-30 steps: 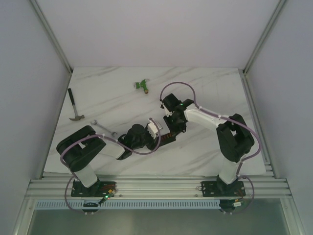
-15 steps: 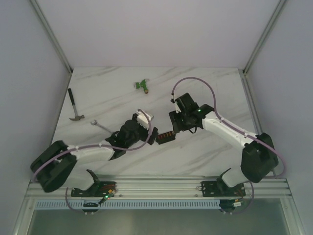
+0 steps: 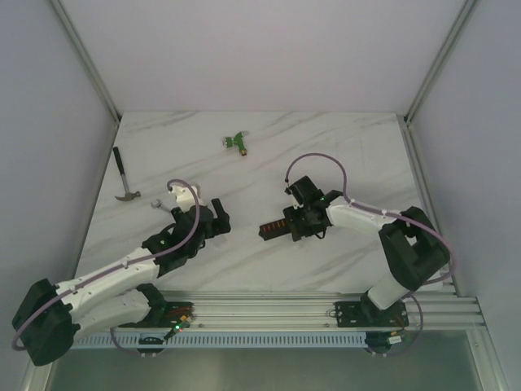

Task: Snap on the fuse box
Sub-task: Install the fuse at the fuse box base, then adjust the fuse box base at the center of the board.

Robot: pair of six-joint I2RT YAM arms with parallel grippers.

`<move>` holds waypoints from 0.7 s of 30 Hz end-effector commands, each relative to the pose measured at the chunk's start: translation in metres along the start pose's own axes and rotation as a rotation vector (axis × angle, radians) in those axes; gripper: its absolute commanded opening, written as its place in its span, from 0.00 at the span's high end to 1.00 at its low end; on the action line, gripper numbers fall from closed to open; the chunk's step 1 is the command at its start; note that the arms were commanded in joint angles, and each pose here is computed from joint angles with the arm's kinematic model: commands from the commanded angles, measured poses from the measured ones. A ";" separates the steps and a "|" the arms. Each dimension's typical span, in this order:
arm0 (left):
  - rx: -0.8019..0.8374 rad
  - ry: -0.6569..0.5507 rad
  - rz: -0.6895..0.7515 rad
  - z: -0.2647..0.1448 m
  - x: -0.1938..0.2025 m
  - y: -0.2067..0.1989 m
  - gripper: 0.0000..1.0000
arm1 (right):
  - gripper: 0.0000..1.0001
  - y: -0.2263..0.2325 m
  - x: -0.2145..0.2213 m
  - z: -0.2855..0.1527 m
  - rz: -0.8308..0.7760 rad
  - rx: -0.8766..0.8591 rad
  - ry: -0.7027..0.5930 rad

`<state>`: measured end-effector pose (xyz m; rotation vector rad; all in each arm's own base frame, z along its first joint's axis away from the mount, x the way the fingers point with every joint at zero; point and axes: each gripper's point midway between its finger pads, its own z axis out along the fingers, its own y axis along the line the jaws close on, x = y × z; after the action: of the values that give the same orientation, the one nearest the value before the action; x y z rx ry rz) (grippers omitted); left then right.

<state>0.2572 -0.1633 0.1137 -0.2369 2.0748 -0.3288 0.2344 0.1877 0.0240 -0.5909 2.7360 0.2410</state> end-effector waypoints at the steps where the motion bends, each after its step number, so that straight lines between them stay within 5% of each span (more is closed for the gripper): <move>1: -0.153 0.077 -0.077 -0.008 0.019 0.033 0.00 | 0.38 0.005 -0.010 0.020 -0.009 -0.018 -0.023; 14: -0.295 0.206 -0.077 0.011 0.050 0.047 0.09 | 0.38 0.016 -0.096 0.048 -0.128 -0.029 -0.186; 21: -0.381 0.226 -0.067 0.027 0.057 0.054 0.20 | 0.34 0.003 -0.116 0.022 -0.108 0.029 -0.318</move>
<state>0.2436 -0.1344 0.0376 -0.4809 2.3447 -0.0442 0.3276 0.2468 0.0229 -0.6793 2.4890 0.2808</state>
